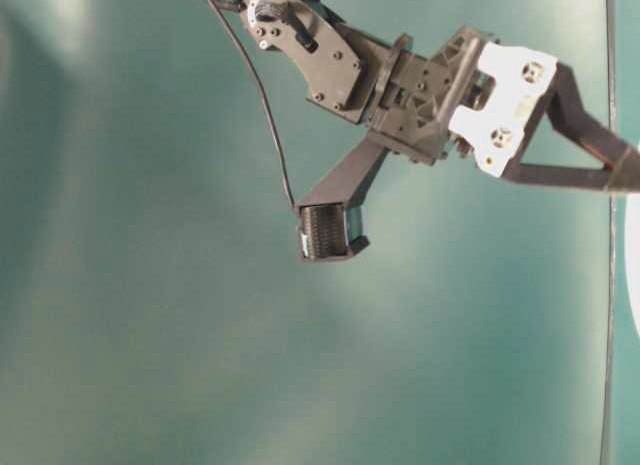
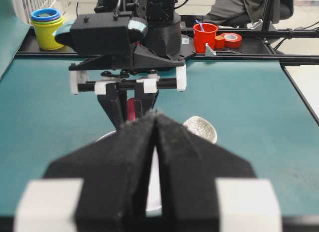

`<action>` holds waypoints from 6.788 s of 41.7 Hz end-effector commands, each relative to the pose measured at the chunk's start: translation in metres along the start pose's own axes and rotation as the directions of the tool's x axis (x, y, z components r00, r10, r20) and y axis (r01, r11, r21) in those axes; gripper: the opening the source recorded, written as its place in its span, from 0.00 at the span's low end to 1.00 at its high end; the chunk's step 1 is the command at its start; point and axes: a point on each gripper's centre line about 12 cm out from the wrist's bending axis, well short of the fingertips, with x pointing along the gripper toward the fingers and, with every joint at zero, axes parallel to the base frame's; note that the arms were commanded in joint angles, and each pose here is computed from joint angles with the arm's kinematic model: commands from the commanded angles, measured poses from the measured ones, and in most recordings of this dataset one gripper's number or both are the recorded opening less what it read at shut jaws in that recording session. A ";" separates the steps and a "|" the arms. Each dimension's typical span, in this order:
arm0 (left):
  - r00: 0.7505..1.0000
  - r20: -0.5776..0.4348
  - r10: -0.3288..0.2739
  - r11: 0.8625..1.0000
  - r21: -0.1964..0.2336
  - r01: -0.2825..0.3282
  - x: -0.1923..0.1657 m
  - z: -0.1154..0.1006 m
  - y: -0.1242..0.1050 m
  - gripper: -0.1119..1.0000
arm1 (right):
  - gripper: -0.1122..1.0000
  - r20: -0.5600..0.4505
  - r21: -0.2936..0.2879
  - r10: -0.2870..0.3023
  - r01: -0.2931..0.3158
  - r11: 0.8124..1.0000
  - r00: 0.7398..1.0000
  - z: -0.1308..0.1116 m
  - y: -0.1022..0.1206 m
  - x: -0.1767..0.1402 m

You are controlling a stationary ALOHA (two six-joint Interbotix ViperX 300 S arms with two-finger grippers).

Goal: Scoop the yellow hexagonal prism block from the bowl with a spoon using the right arm.
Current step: 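Lower the spoon bowl into the white bowl beside the yellow block, then slide the spoon under the yellow block along the bowl floor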

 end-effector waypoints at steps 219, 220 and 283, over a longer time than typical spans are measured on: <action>1.000 -0.029 0.000 0.999 -0.032 -0.001 0.002 0.002 0.000 0.10 | 0.31 -0.281 -0.101 -0.035 0.007 0.995 0.959 0.018 0.019 -0.035; 1.000 -0.028 0.000 0.999 -0.032 -0.001 0.002 0.002 0.000 0.10 | 0.31 -0.280 -0.101 -0.035 0.007 0.995 0.959 0.018 0.019 -0.033; 1.000 -0.029 0.000 0.999 -0.032 -0.001 0.002 0.002 0.000 0.10 | 0.31 -0.018 -0.106 -0.034 0.032 0.994 0.999 0.048 0.019 -0.005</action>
